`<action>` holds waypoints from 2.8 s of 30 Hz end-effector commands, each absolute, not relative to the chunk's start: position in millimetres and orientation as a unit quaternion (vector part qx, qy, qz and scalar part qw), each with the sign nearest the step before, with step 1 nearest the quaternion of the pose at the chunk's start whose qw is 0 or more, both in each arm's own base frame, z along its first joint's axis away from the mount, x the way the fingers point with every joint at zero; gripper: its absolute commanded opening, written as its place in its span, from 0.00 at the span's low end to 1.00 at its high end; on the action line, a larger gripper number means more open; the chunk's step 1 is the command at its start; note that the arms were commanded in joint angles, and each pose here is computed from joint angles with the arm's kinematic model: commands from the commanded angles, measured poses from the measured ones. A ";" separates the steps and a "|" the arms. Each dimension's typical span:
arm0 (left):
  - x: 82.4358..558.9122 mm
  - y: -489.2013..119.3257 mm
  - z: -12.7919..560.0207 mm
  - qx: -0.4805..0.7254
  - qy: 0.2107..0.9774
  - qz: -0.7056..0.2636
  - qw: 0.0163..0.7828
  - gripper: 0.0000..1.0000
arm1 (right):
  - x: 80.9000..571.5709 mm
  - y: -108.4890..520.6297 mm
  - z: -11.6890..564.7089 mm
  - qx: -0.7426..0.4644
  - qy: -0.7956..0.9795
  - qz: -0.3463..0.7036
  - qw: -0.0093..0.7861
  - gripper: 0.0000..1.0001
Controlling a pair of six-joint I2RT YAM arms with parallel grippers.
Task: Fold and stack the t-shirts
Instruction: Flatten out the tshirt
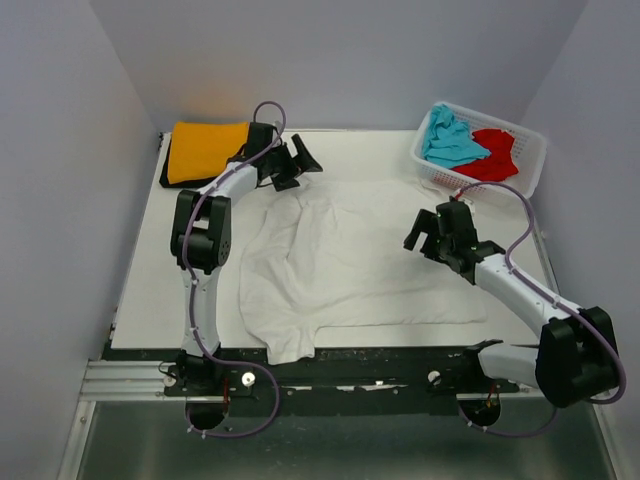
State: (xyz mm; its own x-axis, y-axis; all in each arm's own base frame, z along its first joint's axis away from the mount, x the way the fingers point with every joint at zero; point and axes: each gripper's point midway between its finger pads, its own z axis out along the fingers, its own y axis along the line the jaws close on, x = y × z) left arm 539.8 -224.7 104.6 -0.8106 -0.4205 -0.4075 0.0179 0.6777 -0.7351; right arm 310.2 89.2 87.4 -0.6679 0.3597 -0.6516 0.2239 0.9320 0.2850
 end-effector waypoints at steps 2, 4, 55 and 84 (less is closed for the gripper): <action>513.2 -231.0 81.1 -0.136 0.890 -0.384 0.205 0.99 | 312.2 78.4 76.2 0.170 0.909 0.061 0.375 1.00; 499.2 -223.5 75.2 -0.152 0.902 -0.360 0.184 0.99 | 312.9 78.9 75.6 0.172 0.910 0.061 0.373 1.00; 466.8 -189.4 54.8 -0.137 0.956 -0.243 0.094 0.98 | 343.9 129.0 114.8 0.101 0.881 0.252 0.388 1.00; 500.5 -184.5 60.0 -0.182 0.947 -0.256 0.064 0.99 | 281.2 410.0 62.4 -0.231 0.844 0.358 0.326 1.00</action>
State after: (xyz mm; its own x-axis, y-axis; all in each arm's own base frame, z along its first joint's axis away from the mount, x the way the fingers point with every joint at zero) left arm 504.3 -186.6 52.7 -0.9292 -0.3677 -0.0376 -0.2989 0.8072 -0.5090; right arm 270.5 398.7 76.8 -0.7155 -0.1116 -0.6896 -0.6008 0.6021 0.5259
